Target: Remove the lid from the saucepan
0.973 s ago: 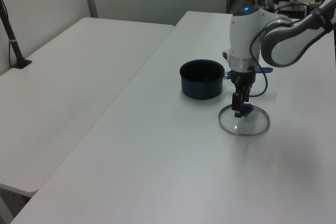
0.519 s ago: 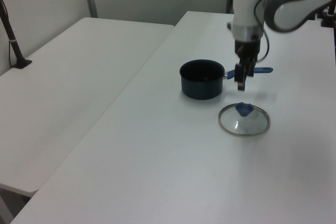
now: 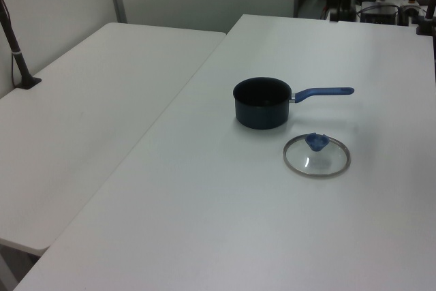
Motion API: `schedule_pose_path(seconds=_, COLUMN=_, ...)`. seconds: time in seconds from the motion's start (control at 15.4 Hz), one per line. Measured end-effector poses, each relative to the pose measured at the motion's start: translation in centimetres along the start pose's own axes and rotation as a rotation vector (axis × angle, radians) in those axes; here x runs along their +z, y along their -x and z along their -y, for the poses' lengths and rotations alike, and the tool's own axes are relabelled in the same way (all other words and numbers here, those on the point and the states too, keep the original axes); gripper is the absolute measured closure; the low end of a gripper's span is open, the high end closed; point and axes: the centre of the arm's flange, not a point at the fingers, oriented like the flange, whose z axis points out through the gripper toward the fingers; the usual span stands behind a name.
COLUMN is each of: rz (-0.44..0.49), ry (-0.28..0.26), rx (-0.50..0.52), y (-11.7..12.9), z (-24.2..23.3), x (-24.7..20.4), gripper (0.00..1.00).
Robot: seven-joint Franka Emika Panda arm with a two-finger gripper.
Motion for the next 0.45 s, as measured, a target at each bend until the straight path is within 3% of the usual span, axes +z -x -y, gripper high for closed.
schedule_pose_path(seconds=0.13, rz=0.003, ry=-0.001, rx=-0.038, y=0.3, z=-1.8, x=-1.2, gripper=0.0)
schedule_pose_path(seconds=0.45, rz=0.004, ry=-0.002, rx=-0.015, y=0.2, z=-3.3, x=-1.1, gripper=0.0)
